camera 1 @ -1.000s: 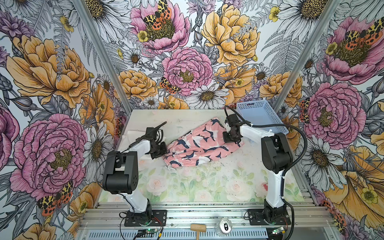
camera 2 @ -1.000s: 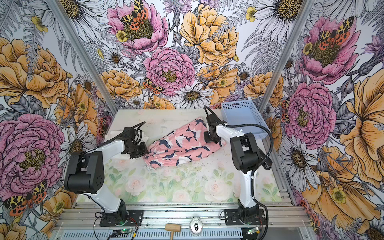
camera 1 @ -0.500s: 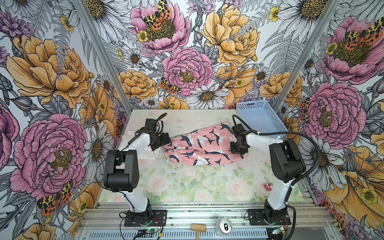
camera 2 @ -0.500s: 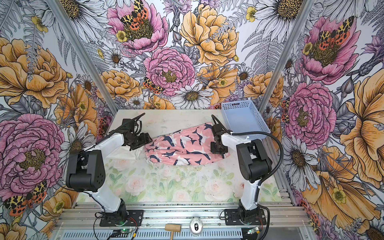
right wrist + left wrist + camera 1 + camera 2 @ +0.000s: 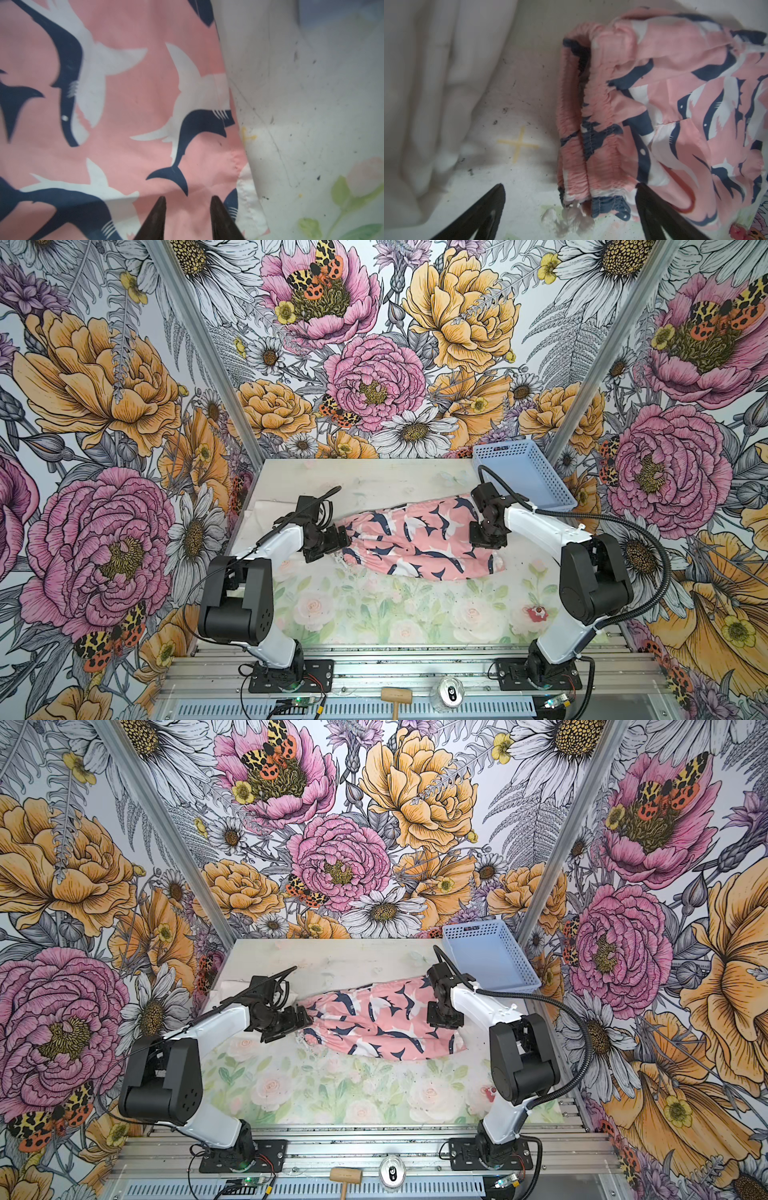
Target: Fold and stack the mixed laundry pile
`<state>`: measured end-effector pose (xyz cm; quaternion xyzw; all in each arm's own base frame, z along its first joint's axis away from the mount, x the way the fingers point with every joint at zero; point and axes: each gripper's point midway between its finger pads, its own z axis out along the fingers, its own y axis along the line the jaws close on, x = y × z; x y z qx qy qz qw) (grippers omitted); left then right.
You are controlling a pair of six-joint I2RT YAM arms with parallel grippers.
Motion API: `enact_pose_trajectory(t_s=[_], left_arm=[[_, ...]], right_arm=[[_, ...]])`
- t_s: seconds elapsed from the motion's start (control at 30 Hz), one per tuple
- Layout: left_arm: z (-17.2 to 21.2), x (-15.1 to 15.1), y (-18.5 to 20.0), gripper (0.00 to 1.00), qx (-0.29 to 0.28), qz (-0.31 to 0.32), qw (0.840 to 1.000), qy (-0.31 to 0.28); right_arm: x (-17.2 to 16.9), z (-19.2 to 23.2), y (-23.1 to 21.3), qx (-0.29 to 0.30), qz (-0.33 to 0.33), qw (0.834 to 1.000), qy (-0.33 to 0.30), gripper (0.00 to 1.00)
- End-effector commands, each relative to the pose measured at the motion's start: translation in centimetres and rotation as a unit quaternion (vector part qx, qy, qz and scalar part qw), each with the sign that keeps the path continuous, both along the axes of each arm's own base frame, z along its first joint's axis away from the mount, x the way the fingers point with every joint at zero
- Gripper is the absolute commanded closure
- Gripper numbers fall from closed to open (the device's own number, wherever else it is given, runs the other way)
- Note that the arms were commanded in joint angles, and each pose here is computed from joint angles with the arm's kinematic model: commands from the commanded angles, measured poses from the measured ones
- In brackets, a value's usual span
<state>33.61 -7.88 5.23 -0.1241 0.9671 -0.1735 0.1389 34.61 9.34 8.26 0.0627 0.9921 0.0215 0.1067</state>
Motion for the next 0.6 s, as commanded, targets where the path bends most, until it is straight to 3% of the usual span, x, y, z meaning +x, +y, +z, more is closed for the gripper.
enact_pose_trajectory(t_s=[0.0, 0.13, 0.3, 0.57], left_arm=[[1.1, 2.6, -1.1, 0.01, -0.028, -0.014, 0.999, -0.038], [0.2, 3.6, -1.6, 0.02, -0.028, -0.030, 0.999, -0.029], [-0.7, 4.4, -1.0, 0.11, 0.003, -0.022, 0.999, -0.025], [1.2, 5.8, -1.4, 0.19, 0.004, -0.017, 0.998, -0.058]], right_arm=[[1.6, 2.1, 0.8, 0.007, 0.020, 0.999, -0.028, 0.60], [2.3, 2.8, 1.2, 0.012, 0.030, 0.999, -0.038, 0.57], [2.4, 3.4, 1.5, 0.015, 0.035, 0.998, -0.047, 0.55], [2.5, 3.8, 1.7, 0.017, 0.041, 0.998, -0.052, 0.54]])
